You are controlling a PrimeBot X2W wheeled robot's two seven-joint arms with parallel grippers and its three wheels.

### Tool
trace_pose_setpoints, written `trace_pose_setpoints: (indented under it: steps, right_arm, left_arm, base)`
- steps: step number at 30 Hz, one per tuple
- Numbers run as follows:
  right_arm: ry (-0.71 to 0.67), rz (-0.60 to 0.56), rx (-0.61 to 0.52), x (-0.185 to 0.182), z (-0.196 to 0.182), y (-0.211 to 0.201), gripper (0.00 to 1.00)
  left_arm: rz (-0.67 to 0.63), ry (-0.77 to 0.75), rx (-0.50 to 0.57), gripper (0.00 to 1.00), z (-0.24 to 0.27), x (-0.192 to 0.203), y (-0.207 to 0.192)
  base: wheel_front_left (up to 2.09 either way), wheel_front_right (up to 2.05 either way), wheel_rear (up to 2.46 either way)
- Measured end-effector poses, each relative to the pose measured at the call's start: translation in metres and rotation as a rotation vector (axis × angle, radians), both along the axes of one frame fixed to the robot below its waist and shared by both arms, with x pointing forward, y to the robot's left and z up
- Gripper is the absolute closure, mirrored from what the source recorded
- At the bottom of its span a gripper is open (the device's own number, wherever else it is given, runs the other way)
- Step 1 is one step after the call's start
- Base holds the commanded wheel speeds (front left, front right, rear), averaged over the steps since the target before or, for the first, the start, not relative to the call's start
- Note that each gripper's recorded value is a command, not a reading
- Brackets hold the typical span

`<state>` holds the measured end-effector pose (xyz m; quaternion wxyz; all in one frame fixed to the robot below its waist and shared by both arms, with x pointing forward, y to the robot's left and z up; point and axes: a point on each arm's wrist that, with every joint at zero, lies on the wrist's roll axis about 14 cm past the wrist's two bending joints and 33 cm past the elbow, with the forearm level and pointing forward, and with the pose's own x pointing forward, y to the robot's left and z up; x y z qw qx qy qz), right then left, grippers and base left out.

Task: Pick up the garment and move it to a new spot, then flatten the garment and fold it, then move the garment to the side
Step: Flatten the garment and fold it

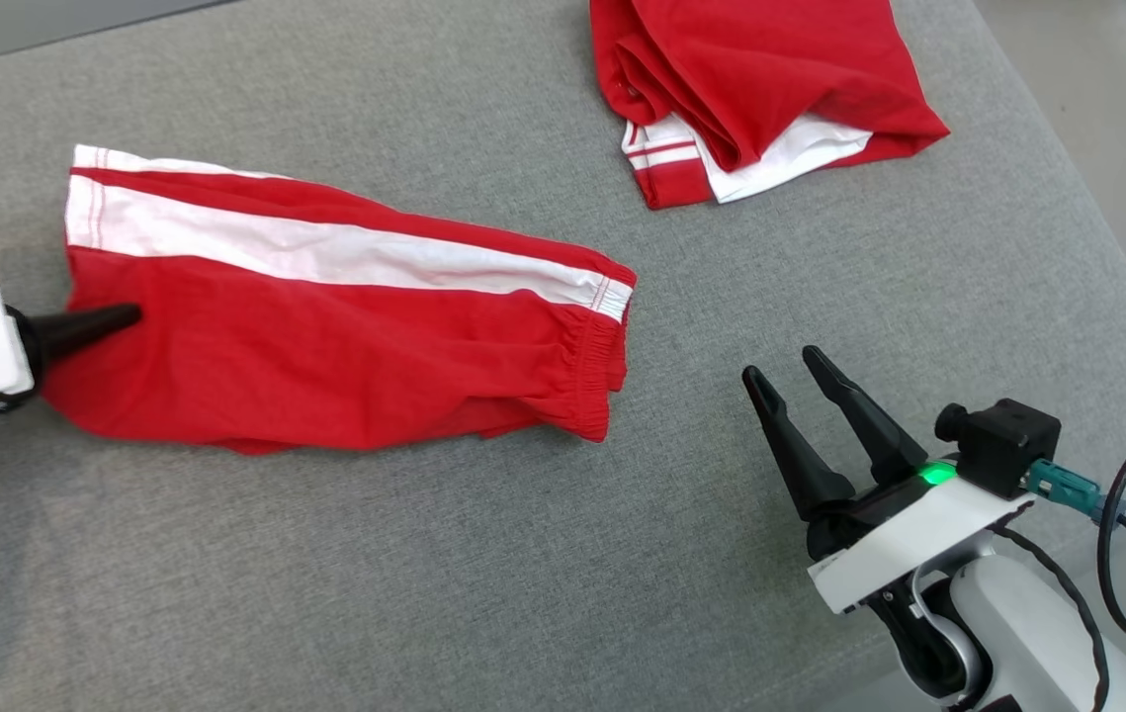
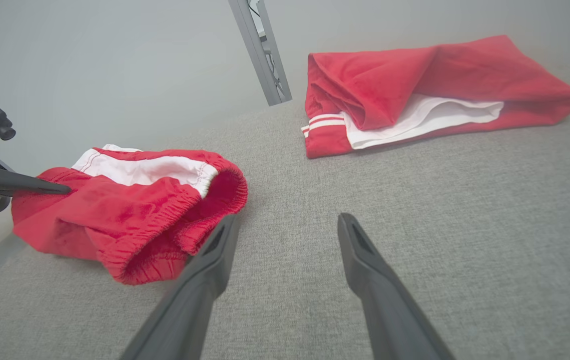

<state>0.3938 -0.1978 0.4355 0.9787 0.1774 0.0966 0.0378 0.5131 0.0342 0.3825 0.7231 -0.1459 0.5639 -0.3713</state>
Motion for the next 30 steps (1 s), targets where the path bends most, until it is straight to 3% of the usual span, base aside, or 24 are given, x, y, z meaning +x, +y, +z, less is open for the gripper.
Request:
trace_pose_setpoints:
  steps: [5,10,30]
  right_arm:
    - [-0.008,0.018,-0.015,-0.004,0.005,-0.002,0.0]
    - [-0.033,0.058,-0.014,-0.008,0.017,0.004,0.0]
    - [-0.066,0.157,-0.002,-0.037,0.041,0.013,0.0]
  left_arm:
    - [0.037,-0.003,-0.077,1.0,0.019,-0.019,-0.012]
    - [0.115,-0.009,-0.104,1.0,0.033,-0.041,0.001]
    - [0.338,-0.101,-0.071,1.0,0.057,-0.12,0.07]
  base:
    - [0.0,0.0,0.0]
    - [0.0,0.0,0.0]
    - [0.0,0.0,0.0]
